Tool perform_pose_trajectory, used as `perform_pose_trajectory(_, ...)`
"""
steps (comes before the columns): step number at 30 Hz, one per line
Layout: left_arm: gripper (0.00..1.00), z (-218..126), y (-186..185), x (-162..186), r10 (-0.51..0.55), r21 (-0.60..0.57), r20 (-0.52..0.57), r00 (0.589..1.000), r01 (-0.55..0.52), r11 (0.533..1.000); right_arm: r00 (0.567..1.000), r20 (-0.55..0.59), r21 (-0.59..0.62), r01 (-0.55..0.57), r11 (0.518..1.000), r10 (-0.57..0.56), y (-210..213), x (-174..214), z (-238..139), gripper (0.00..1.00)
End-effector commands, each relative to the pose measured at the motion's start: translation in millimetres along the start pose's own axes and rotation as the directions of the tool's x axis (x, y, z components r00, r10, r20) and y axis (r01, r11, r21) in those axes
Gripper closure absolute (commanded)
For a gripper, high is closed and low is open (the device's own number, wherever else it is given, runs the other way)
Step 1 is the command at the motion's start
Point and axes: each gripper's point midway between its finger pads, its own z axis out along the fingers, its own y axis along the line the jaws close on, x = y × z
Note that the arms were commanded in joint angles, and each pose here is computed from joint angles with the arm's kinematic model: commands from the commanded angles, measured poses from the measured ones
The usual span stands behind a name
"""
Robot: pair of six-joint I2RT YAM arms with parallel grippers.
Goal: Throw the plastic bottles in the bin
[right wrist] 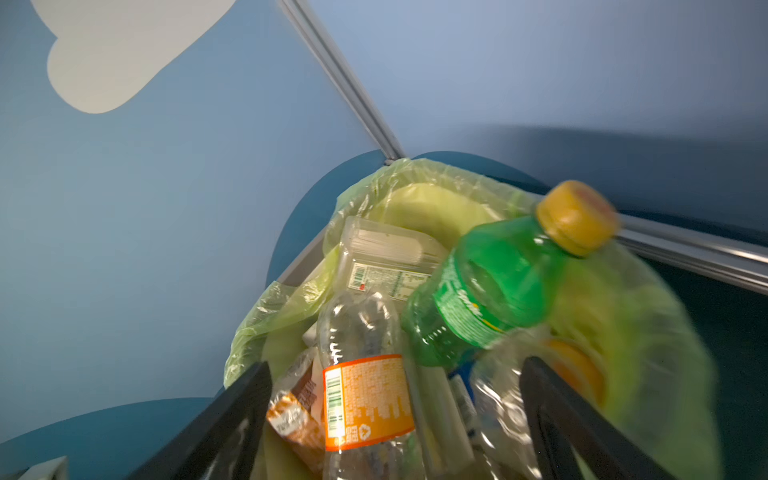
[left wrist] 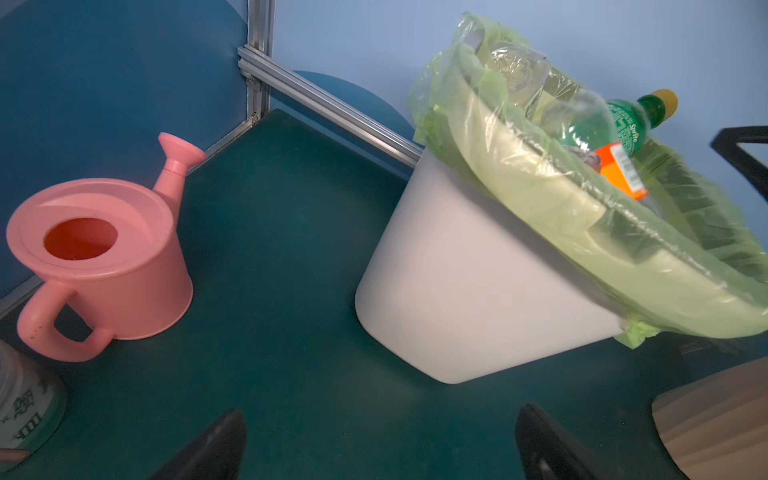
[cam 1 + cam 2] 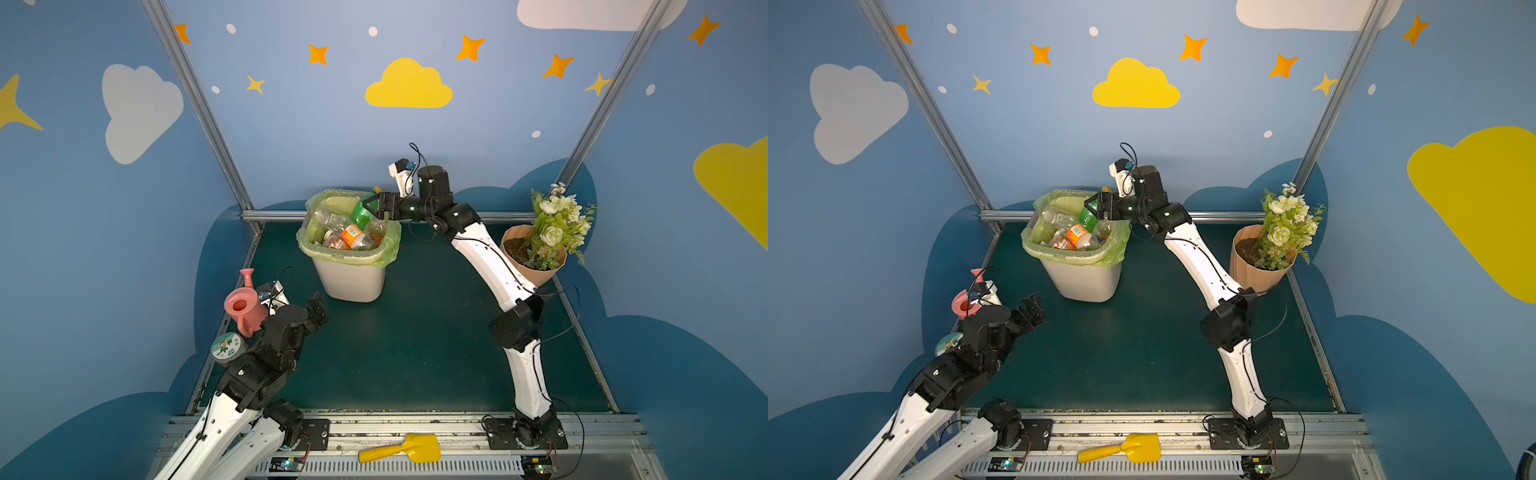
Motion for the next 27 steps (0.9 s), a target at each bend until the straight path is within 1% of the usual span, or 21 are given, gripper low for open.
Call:
perform_pose_trajectory(1, 0.00, -6, 0, -9, -0.006, 0.007, 0.022, 1.000, 0.006, 1.000, 0.963, 0.219, 0.070, 0.147, 0.987, -0.159, 41, -68, -98, 0.07)
perform_pose_trajectory(4, 0.00, -4, -2, -9, 0.002, 0.005, 0.019, 1.000, -0.003, 1.000, 0.952, 0.229, 0.161, 0.169, 0.972, -0.203, 30, -60, -131, 0.06)
perform_pose_trajectory(6, 0.00, -3, -2, -9, 0.006, 0.000, 0.020, 1.000, -0.007, 1.000, 0.949, 0.212, 0.237, 0.180, 0.955, -0.232, 11, -42, -149, 0.06)
perform_pose_trajectory(7, 0.00, -2, -1, -9, 0.009, -0.008, 0.021, 1.000, -0.009, 1.000, 0.941, 0.219, 0.284, 0.189, 0.940, -0.256, 1, -37, -162, 0.06)
perform_pose_trajectory(8, 0.00, -1, 0, -9, 0.012, -0.014, 0.024, 1.000, -0.011, 1.000, 0.941, 0.206, 0.324, 0.193, 0.926, -0.268, -14, -24, -169, 0.05)
perform_pose_trajectory(10, 0.00, -1, 5, -11, 0.017, -0.037, 0.042, 0.999, -0.015, 0.999, 0.932, 0.193, 0.422, 0.204, 0.883, -0.307, -46, -1, -196, 0.05)
perform_pose_trajectory(11, 0.00, -1, 6, -13, 0.020, -0.045, 0.053, 0.998, -0.017, 0.999, 0.930, 0.178, 0.479, 0.203, 0.854, -0.321, -64, 11, -208, 0.04)
perform_pose_trajectory(12, 0.00, 0, 9, -14, 0.031, -0.058, 0.065, 0.997, -0.027, 0.998, 0.929, 0.162, 0.552, 0.194, 0.811, -0.333, -86, 26, -224, 0.04)
perform_pose_trajectory(14, 0.00, 2, 14, -18, 0.053, -0.083, 0.094, 0.994, -0.046, 0.996, 0.921, 0.116, 0.687, 0.196, 0.700, -0.372, -128, 56, -254, 0.03)
perform_pose_trajectory(16, 0.00, 8, 18, -20, 0.080, -0.111, 0.110, 0.991, -0.068, 0.991, 0.915, 0.068, 0.796, 0.190, 0.575, -0.397, -171, 94, -284, 0.03)
perform_pose_trajectory(18, 0.00, 15, 24, -22, 0.104, -0.146, 0.117, 0.988, -0.086, 0.985, 0.918, 0.063, 0.855, 0.153, 0.495, -0.392, -206, 128, -309, 0.03)
perform_pose_trajectory(19, 0.00, 19, 27, -21, 0.119, -0.165, 0.118, 0.986, -0.099, 0.981, 0.924, 0.071, 0.867, 0.129, 0.481, -0.376, -222, 150, -317, 0.03)
perform_pose_trajectory(21, 0.00, 28, 33, -22, 0.144, -0.200, 0.132, 0.981, -0.116, 0.973, 0.927, 0.123, 0.877, 0.066, 0.476, -0.354, -243, 177, -328, 0.03)
perform_pose_trajectory(22, 0.00, 32, 36, -21, 0.159, -0.214, 0.137, 0.978, -0.128, 0.968, 0.932, 0.159, 0.868, 0.026, 0.496, -0.327, -253, 193, -329, 0.03)
perform_pose_trajectory(24, 0.00, 40, 42, -20, 0.177, -0.237, 0.145, 0.974, -0.139, 0.962, 0.942, 0.187, 0.855, -0.017, 0.519, -0.278, -269, 213, -327, 0.03)
perform_pose_trajectory(27, 0.00, 51, 60, -14, 0.164, -0.305, 0.160, 0.973, -0.109, 0.946, 0.962, 0.176, 0.837, -0.034, 0.546, -0.209, -289, 239, -314, 0.03)
